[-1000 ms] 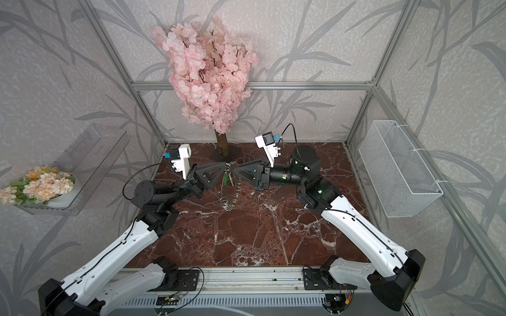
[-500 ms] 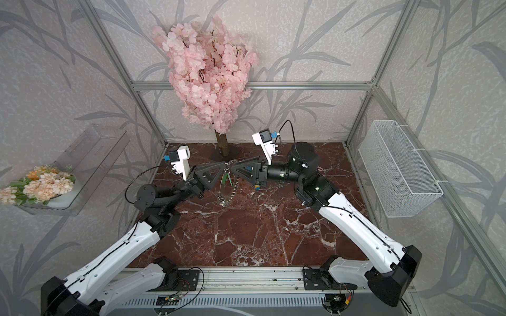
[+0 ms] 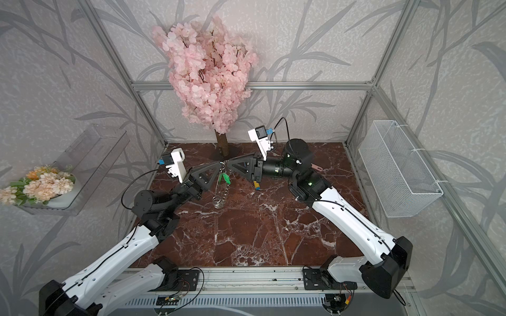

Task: Attach keys to a key ring
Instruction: Adjust the key on the keyring.

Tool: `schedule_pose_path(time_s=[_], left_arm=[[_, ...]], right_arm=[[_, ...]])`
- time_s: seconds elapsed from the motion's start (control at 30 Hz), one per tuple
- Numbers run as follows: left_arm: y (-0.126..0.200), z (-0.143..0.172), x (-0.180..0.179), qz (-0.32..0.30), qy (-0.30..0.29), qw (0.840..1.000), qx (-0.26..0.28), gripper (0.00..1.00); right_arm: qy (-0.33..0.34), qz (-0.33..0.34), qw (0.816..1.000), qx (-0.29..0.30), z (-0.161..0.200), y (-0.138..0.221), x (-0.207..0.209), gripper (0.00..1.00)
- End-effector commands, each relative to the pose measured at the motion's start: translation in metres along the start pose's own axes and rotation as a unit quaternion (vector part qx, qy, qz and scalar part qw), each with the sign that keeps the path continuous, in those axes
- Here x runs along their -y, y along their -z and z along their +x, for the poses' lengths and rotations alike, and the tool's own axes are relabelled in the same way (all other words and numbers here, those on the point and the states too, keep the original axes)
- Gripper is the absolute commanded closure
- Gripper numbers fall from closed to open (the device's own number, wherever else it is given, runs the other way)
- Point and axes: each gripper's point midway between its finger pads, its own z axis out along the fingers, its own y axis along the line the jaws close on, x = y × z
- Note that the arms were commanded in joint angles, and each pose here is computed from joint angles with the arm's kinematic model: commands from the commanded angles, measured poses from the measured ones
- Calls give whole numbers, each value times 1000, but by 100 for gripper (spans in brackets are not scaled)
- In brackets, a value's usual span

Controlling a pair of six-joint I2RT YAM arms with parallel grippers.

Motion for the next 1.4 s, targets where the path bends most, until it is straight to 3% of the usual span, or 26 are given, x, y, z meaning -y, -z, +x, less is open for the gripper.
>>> schedule_pose_path(time_s=[0.0, 0.4, 0.87, 0.9, 1.07, 1.13, 1.37], left_arm=[[2, -12, 14, 20, -16, 999, 24, 100], [-1, -13, 13, 16, -21, 999, 20, 100], [-2, -13, 13, 11, -25, 1000, 13, 100], [-3, -12, 13, 9, -25, 1000, 10, 99], [-9, -8, 11, -1, -29, 999, -23, 64], [-11, -7, 12, 0, -30, 999, -33, 55], [-18, 2, 16, 5, -62, 994, -89, 48]], right_arm=[[25, -34, 999, 13, -14, -1, -23, 71], [25, -51, 998, -4, -7, -8, -29, 72], [28, -38, 999, -17, -3, -11, -28, 100], [32, -35, 999, -19, -3, -10, -29, 100], [54, 2, 997, -59, 4, -2, -26, 100], [62, 13, 995, -76, 6, 3, -26, 100], [67, 25, 989, -131, 10, 19, -30, 100]])
